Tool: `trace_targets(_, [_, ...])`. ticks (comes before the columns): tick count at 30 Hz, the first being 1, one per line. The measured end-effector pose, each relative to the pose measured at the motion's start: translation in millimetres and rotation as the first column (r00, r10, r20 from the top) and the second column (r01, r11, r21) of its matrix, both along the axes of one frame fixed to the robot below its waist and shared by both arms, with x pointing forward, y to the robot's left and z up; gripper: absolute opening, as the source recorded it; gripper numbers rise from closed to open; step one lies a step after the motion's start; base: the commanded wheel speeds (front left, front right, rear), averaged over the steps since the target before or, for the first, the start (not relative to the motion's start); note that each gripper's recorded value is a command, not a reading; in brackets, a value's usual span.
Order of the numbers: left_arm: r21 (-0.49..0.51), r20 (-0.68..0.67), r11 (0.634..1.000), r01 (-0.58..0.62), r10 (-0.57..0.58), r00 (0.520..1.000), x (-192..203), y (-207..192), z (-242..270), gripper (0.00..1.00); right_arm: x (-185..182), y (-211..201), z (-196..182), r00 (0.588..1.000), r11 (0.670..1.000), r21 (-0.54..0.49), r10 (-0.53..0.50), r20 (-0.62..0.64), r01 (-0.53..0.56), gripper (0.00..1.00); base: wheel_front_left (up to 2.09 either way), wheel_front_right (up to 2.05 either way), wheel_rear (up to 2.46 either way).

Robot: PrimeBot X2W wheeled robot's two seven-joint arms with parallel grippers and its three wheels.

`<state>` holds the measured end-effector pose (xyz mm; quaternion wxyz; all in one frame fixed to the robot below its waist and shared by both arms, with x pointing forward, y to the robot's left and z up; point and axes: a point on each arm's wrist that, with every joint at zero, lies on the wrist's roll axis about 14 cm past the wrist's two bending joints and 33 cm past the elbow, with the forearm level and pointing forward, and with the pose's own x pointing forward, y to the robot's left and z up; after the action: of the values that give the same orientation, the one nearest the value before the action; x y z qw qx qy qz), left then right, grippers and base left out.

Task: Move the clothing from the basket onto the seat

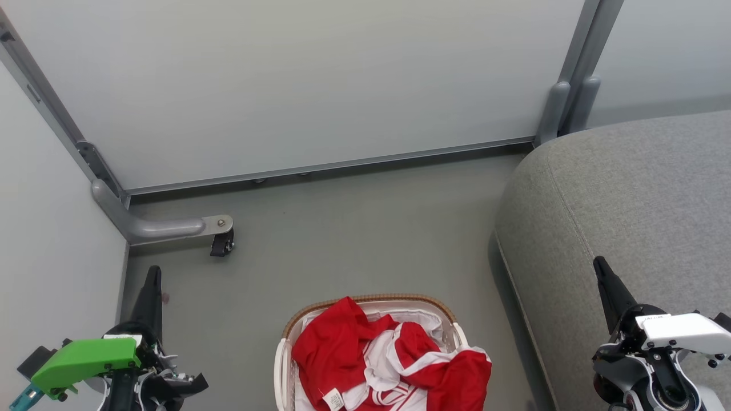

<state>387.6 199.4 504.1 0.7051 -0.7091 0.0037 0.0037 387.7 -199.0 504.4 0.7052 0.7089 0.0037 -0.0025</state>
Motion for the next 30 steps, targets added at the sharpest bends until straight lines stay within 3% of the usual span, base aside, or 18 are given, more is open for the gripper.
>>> trace_targets(2, [0.0, 0.0, 1.0, 0.0, 0.0, 1.0, 0, 0, 0, 0.0, 0, 0, 0, 1.0, 1.0, 0.0, 0.0, 0.0, 0.0, 0.0, 0.0, 0.0, 0.0])
trace_targets(3, [-0.001, -0.006, 1.0, -0.001, 0.001, 1.0, -1, 0, -2, 1.0, -1, 0, -2, 1.0, 1.0, 0.001, 0.0, -0.006, 0.0, 1.0, 0.0, 0.0, 0.0])
trace_targets(8, [-0.013, -0.083, 1.0, -0.001, 0.0, 0.997, -12, -3, -28, 1.0, -12, 4, -27, 0.997, 1.0, 0.018, 0.001, -0.081, 0.0, 1.0, 0.0, 0.0, 0.0])
trace_targets(18, [0.019, -0.085, 1.0, 0.006, -0.004, 0.996, -12, -13, -28, 1.0, -12, 5, -31, 0.995, 1.0, -0.007, -0.025, -0.093, 0.025, 1.0, 0.0, 0.0, 0.0])
trace_targets(30, [0.204, -0.052, 0.979, 0.014, -0.004, 0.999, -9, -18, -17, 1.0, -11, -7, -27, 0.994, 0.981, -0.187, -0.076, -0.081, 0.06, 1.0, 0.0, 0.0, 0.0])
